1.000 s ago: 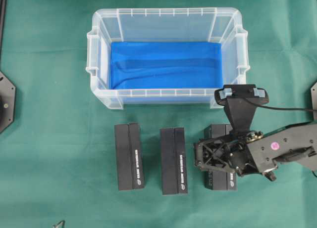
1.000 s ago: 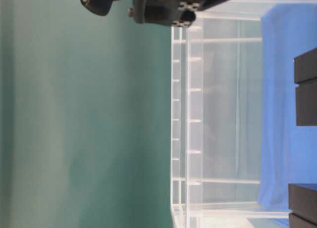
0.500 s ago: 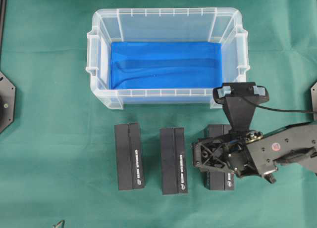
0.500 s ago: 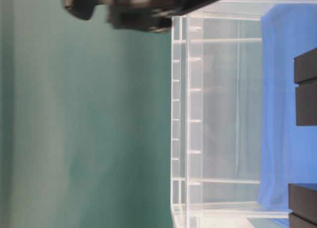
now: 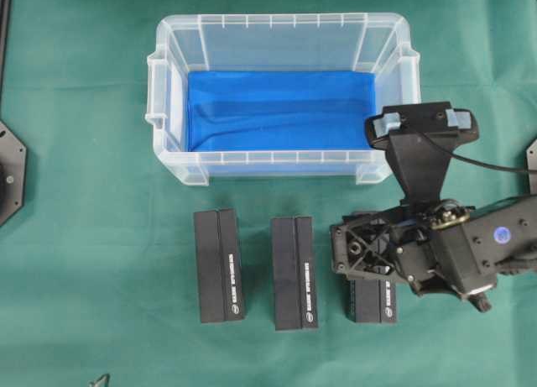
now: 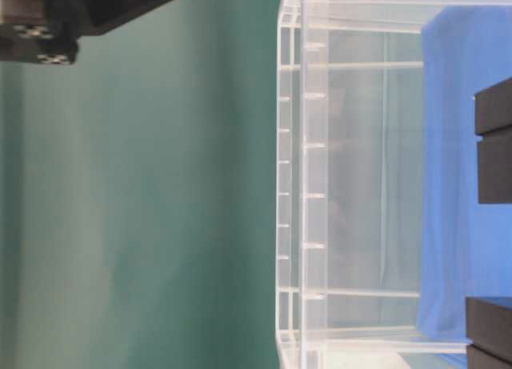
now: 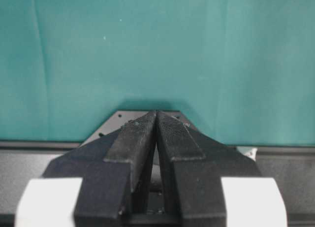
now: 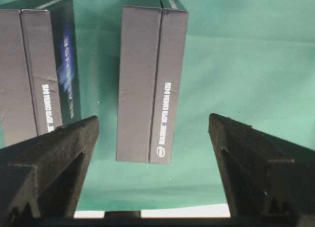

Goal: Take the box out of the case with the right arm.

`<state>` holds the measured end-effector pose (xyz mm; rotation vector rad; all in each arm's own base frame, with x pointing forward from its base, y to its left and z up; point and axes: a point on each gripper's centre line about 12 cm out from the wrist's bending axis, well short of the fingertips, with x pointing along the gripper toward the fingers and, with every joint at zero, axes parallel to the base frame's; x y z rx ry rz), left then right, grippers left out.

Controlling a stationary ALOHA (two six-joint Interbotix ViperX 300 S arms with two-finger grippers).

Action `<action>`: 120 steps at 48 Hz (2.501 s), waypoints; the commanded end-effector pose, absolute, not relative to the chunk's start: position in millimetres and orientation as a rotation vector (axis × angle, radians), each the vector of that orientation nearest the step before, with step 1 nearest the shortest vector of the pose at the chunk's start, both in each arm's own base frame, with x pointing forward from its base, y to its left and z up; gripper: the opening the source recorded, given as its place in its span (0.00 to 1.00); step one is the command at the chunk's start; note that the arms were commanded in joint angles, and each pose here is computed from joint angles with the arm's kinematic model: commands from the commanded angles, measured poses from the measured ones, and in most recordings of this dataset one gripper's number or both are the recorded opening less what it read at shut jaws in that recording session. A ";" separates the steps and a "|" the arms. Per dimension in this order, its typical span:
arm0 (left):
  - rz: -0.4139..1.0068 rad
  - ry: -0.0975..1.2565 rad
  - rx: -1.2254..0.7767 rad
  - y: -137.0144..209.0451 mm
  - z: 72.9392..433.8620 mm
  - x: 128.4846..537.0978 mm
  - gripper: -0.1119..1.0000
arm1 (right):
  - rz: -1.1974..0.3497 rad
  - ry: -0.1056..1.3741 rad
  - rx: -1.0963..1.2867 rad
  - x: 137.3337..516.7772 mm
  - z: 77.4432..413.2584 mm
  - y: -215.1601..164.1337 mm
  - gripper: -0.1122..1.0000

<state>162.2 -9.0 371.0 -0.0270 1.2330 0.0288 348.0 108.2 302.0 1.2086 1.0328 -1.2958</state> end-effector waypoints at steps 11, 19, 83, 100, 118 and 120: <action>0.027 1.218 -0.025 -9.1 375.6 163.5 0.10 | -1.260 1.002 1.253 346.0 320.7 103.0 0.88; 0.028 1.216 -0.024 -8.9 375.8 163.2 0.10 | -1.262 1.005 1.252 340.4 320.7 101.2 0.88; 0.052 1.218 -0.057 -9.0 375.1 163.5 0.10 | -1.333 0.933 1.342 219.2 306.0 84.7 0.86; 0.050 1.217 -0.056 -8.9 375.3 163.2 0.10 | -1.321 0.971 1.259 229.6 307.0 20.8 0.86; 0.050 1.217 -0.055 -8.9 375.1 162.8 0.10 | -1.340 1.000 1.200 224.2 308.6 -50.8 0.86; 0.050 1.217 -0.055 -8.9 374.6 162.9 0.10 | -1.339 1.001 1.197 222.5 309.3 -55.5 0.86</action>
